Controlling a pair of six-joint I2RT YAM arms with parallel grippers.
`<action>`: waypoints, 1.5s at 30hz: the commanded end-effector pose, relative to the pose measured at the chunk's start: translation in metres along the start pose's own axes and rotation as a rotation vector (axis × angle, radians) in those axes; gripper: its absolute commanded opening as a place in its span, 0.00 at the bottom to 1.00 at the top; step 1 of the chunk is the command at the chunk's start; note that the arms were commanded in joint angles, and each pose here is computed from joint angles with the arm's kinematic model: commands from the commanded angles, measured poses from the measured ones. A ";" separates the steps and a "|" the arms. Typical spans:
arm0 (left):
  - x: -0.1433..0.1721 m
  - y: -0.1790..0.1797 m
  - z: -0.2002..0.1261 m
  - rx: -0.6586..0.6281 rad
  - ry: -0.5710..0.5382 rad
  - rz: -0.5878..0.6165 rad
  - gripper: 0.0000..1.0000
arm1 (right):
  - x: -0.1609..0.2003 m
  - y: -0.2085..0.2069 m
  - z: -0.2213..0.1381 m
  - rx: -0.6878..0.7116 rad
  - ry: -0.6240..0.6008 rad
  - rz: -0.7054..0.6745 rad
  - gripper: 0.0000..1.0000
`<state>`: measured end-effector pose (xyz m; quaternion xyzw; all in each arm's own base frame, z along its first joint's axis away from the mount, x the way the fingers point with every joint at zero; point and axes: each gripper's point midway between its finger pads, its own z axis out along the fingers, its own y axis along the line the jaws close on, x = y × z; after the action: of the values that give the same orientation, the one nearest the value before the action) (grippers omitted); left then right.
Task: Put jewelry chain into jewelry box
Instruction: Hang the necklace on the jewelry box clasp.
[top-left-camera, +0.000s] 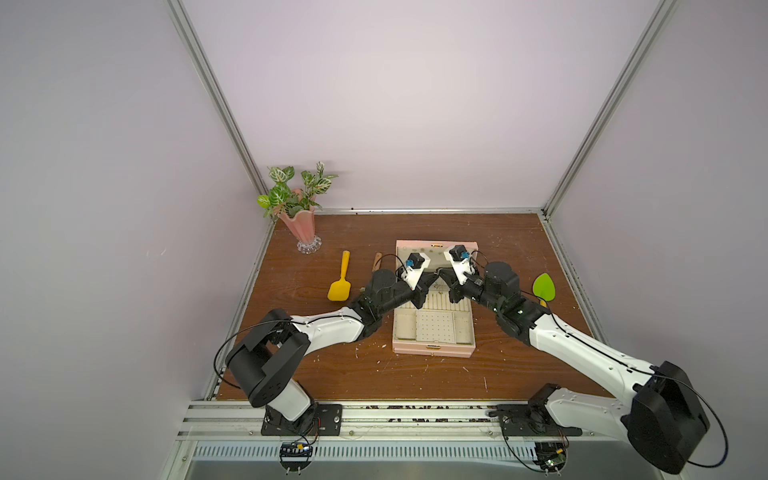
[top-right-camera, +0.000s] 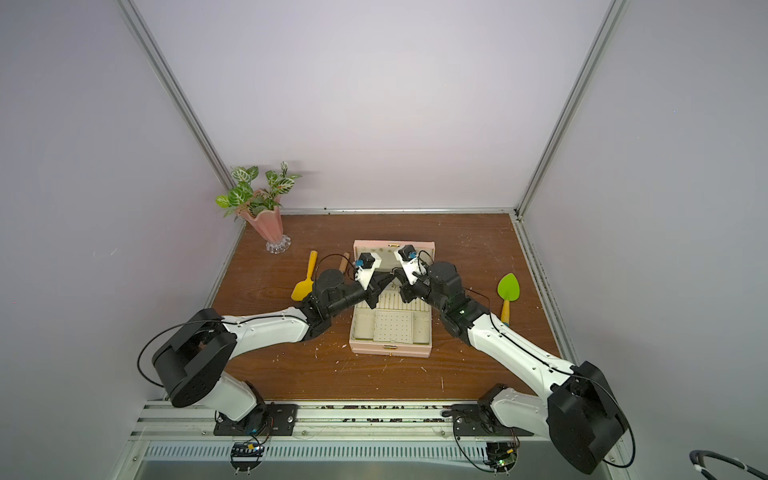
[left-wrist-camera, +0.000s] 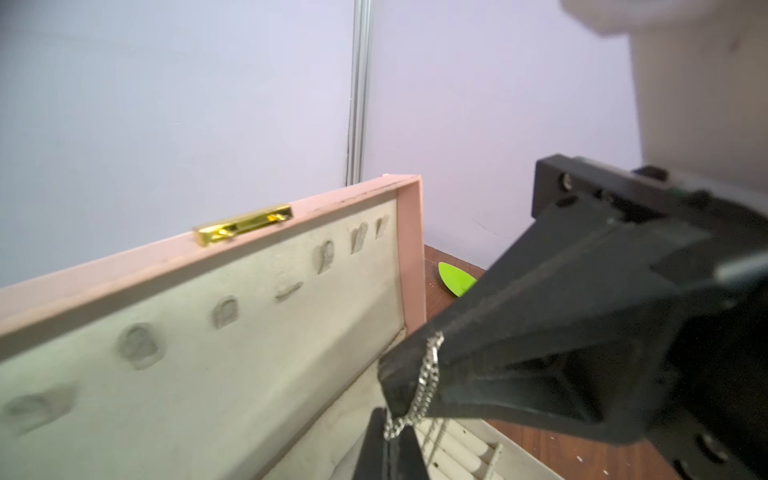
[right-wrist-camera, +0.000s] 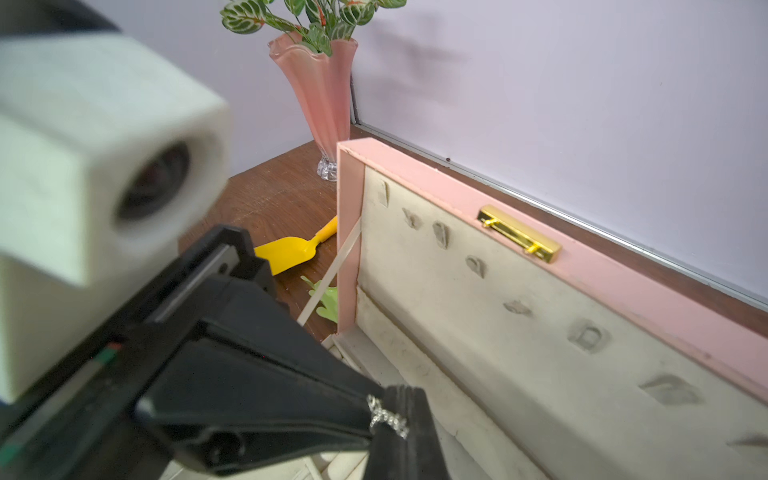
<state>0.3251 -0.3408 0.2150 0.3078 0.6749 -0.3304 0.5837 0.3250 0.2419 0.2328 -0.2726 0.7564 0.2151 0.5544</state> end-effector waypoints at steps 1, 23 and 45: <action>-0.020 0.018 -0.006 -0.058 -0.040 -0.020 0.01 | -0.022 -0.006 0.004 0.035 -0.046 0.019 0.00; -0.035 0.045 0.024 -0.086 0.006 -0.061 0.01 | -0.042 -0.037 0.018 0.144 -0.092 0.091 0.00; -0.032 0.053 0.040 -0.107 0.013 -0.128 0.01 | -0.048 -0.057 0.015 0.196 -0.111 0.115 0.04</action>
<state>0.3863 -0.3454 0.2341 0.2473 0.7121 -0.3297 0.5684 0.3760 0.2188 0.2390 -0.1821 0.7805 0.1800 0.5703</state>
